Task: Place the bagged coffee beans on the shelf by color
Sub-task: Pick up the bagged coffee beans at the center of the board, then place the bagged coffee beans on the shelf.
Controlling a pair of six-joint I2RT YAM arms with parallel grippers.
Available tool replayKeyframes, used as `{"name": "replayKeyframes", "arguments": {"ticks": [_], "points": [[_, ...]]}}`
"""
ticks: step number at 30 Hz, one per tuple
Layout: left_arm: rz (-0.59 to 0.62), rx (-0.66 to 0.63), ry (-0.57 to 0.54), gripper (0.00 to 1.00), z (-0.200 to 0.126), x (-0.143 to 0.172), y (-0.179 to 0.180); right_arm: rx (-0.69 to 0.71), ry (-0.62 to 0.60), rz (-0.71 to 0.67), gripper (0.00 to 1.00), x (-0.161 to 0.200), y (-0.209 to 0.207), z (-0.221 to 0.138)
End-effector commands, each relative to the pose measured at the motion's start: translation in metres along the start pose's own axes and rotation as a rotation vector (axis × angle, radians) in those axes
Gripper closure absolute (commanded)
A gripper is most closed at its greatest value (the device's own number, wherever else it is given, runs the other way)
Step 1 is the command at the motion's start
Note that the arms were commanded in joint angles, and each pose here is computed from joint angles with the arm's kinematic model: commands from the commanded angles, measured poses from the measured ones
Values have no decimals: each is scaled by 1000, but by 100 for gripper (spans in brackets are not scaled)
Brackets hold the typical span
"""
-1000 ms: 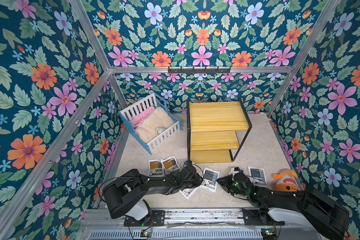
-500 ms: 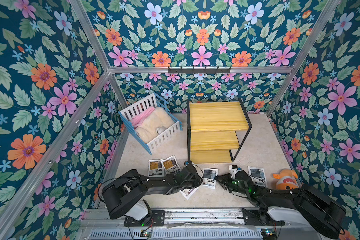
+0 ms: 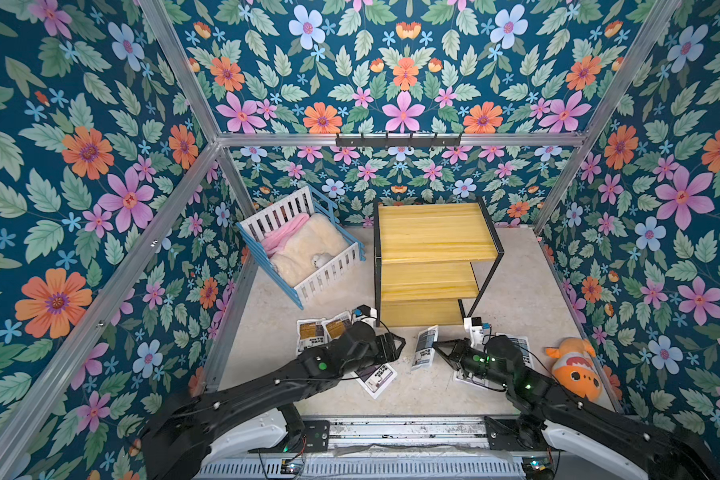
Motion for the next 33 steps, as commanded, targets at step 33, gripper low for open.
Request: {"name": "replayKeyframes", "arguments": {"ticks": [33], "points": [[212,-314,-492,25,-178,-96,-55,43,200,-512,100,-170,279,32]]}}
Point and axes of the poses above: each gripper's point midway between its finger pads, its own z axis out along the fingers, its own y axis along the line the jaws close on, x = y × z, the point moved 8 cm from there along -z, back along the fingers, and after that the axes turned 1 degree about -z, right-handed, at the moved point
